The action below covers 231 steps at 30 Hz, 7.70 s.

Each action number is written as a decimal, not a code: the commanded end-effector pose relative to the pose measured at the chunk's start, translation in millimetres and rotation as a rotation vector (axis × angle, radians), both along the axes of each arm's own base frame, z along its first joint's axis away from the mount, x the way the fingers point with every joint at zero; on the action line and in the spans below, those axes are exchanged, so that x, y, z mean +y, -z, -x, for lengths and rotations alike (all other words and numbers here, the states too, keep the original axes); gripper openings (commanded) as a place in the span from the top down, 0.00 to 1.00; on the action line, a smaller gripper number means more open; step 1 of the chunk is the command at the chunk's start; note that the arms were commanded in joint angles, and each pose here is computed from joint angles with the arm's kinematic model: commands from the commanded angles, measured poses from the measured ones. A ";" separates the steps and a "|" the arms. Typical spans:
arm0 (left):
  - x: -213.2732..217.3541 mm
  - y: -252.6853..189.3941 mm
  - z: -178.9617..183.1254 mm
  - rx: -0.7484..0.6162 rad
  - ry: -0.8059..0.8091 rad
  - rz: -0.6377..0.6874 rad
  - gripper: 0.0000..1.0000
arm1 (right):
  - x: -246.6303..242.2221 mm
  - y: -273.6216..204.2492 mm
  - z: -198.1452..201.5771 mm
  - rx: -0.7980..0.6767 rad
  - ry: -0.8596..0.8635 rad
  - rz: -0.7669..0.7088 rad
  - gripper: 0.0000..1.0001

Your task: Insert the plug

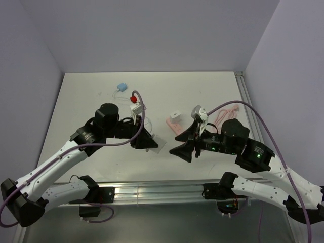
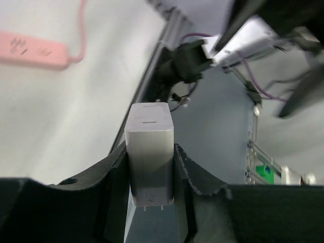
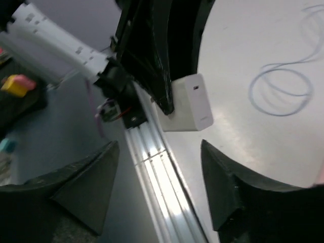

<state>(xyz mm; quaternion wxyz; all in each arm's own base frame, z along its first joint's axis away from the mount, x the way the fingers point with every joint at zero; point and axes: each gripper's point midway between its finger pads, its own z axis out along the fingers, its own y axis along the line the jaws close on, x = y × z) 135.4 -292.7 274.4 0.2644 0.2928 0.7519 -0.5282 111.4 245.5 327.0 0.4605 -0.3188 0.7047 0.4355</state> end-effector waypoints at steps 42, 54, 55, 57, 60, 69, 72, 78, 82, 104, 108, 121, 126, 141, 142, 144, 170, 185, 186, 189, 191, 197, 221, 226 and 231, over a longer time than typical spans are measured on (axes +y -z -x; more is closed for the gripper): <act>17.6 -65.9 72.2 -0.237 0.284 0.270 0.97 | 71.1 -33.6 38.8 0.149 -0.516 -0.134 1.00; 44.0 -96.3 57.7 -0.347 -0.037 0.497 0.21 | 57.0 -51.9 22.3 0.143 -0.302 -0.297 1.00; 44.6 -94.8 53.9 -0.343 -0.064 0.501 0.21 | 55.5 -54.5 23.6 0.142 -0.302 -0.309 1.00; 45.3 -98.2 52.8 -0.342 -0.076 0.517 0.22 | 55.3 -60.8 27.9 0.142 -0.325 -0.335 1.00; 40.7 -101.0 50.3 -0.328 -0.068 0.528 0.22 | 55.9 -63.8 29.9 0.136 -0.341 -0.352 1.00; 27.3 -100.5 49.2 -0.270 -0.009 0.527 0.77 | 55.8 -67.7 29.8 0.110 -0.346 -0.378 1.00; 26.1 -98.3 49.8 -0.261 0.000 0.513 0.99 | 53.6 -70.5 29.8 0.090 -0.340 -0.381 1.00; 26.7 -95.6 51.7 -0.268 0.012 0.495 0.99 | 56.7 -71.0 31.3 0.062 -0.375 -0.344 0.59; 24.7 -93.3 51.9 -0.258 0.023 0.483 0.99 | 62.3 -72.5 29.5 0.060 -0.392 -0.328 0.58; 26.9 -92.8 53.8 -0.255 0.020 0.485 0.99 | 72.8 -68.2 32.2 0.076 -0.465 -0.293 0.51; 27.6 -94.7 54.6 -0.261 0.022 0.487 0.99 | 74.5 -65.9 33.3 0.084 -0.481 -0.286 0.52; 30.6 -98.1 54.8 -0.278 0.010 0.485 0.99 | 80.0 -53.0 26.4 0.099 -0.465 -0.245 0.46; 30.6 -99.1 54.7 -0.281 0.010 0.485 0.99 | 76.6 -47.3 25.8 0.107 -0.445 -0.233 0.45; 33.1 -103.8 56.5 -0.287 0.006 0.494 0.99 | 78.0 -38.6 25.3 0.119 -0.448 -0.212 0.57; 33.5 -105.0 57.2 -0.290 0.008 0.497 0.99 | 78.0 -37.2 25.5 0.120 -0.449 -0.210 0.57; 32.6 -104.3 57.0 -0.288 0.011 0.494 0.99 | 77.9 -37.6 24.7 0.120 -0.444 -0.213 0.57; 35.2 -99.5 39.1 -0.288 -0.094 0.436 0.32 | 78.1 -29.3 6.1 0.119 -0.334 -0.168 1.00; 120.4 -42.1 -63.3 -0.256 -0.888 0.106 0.03 | -8.8 85.5 -115.8 0.167 0.312 0.479 1.00; 120.2 -42.1 -63.3 -0.261 -0.886 0.107 0.03 | -15.0 98.9 -128.8 0.171 0.365 0.567 1.00; 113.4 -34.4 -62.6 -0.251 -0.859 0.113 0.04 | -27.8 121.4 -142.2 0.204 0.383 0.761 1.00; 107.1 -31.7 -60.2 -0.248 -0.825 0.124 0.04 | -29.6 123.9 -153.7 0.200 0.388 0.815 1.00; 98.5 -27.1 -58.3 -0.224 -0.792 0.152 0.05 | -29.6 155.7 -175.5 0.210 0.315 0.930 1.00; 93.0 -32.7 -42.1 -0.139 -0.750 0.280 0.08 | -30.4 224.2 -236.0 0.211 0.319 0.973 1.00; 91.8 -31.7 -43.2 -0.141 -0.748 0.270 0.08 | -31.4 228.9 -238.9 0.217 0.311 0.967 1.00; 89.7 -30.6 -43.8 -0.137 -0.742 0.267 0.08 | -27.9 233.2 -239.6 0.233 0.293 0.949 1.00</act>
